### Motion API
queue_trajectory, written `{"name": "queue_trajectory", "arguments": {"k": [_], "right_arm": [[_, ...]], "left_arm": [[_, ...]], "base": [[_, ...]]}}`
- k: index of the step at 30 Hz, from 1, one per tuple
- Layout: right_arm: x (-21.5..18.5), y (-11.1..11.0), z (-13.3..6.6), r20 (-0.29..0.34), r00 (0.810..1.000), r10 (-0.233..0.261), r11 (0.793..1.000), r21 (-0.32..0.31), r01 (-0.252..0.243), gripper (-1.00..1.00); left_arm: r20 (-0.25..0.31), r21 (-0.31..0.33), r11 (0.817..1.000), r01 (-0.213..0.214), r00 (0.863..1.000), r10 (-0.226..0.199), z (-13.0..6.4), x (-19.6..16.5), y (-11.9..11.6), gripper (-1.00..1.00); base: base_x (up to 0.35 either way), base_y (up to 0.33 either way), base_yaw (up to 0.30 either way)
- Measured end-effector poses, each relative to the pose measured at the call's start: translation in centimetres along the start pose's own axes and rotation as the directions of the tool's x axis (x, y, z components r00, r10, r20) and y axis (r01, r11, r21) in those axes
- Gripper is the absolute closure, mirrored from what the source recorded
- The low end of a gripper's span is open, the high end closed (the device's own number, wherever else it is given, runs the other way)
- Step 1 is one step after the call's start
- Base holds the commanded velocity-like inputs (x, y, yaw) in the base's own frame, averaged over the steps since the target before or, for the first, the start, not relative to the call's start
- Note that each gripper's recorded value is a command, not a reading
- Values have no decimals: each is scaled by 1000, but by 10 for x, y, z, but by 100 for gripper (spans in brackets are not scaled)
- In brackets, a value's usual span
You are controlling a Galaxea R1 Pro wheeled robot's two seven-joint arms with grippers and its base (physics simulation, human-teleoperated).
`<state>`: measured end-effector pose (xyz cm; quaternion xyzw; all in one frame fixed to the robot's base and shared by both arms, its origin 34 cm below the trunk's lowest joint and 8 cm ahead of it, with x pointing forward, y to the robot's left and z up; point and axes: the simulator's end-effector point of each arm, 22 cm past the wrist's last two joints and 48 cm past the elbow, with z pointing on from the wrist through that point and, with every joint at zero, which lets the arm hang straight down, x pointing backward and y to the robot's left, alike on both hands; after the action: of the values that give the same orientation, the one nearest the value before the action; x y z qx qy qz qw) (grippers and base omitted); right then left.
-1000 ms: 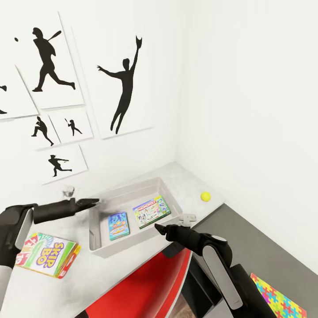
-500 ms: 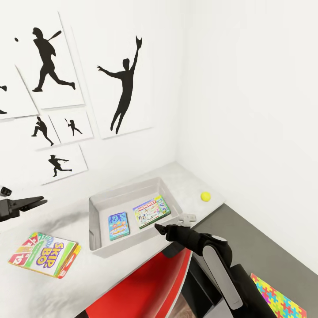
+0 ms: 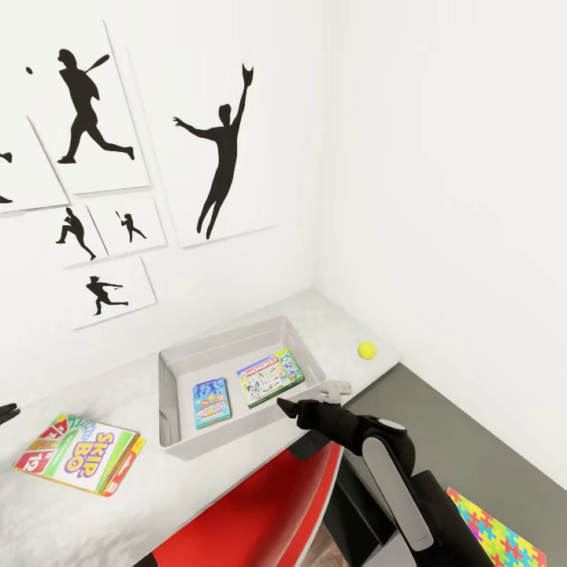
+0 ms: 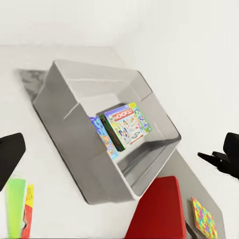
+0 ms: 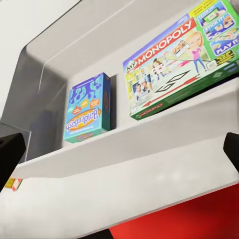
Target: Put all the toys in the child's room - the three board games (two on the bed and one on the table), the two jigsaw puzzles on the table, and the tennis ball on the table - inside the toy box on the table in the child's room.
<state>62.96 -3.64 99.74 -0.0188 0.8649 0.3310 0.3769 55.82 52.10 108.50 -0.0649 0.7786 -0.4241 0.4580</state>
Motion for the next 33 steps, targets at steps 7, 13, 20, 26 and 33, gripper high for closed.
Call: {"name": "queue_trajectory", "arguments": {"k": [7, 13, 20, 26, 33], "right_arm": [[-1, -1, -1, 2, 1000, 2, 1000, 2, -2, -100], [-3, 1, -2, 7, 1000, -1, 1000, 0, 1, -100], [-6, 4, -4, 15, 1000, -6, 1000, -3, 6, -100], [-9, 7, -6, 22, 1000, -10, 1000, -5, 10, -100], [-12, 11, -9, 28, 999, -18, 1000, -9, 18, -100]], "left_arm": [[14, -33, 999, 11, 1000, -11, -16, 9, 18, -100], [18, -35, 999, 9, 1000, -8, -19, 9, 19, -100], [26, -30, 1000, 3, 1000, -3, -21, 7, 16, -100], [32, -25, 1000, -2, 999, 3, -22, 4, 13, -100], [39, -19, 1000, -8, 999, 8, -23, 2, 10, -100]], "base": [[0, 0, -7], [0, 0, -73], [0, 0, -102], [-4, 0, -107], [-187, 0, -102]]}}
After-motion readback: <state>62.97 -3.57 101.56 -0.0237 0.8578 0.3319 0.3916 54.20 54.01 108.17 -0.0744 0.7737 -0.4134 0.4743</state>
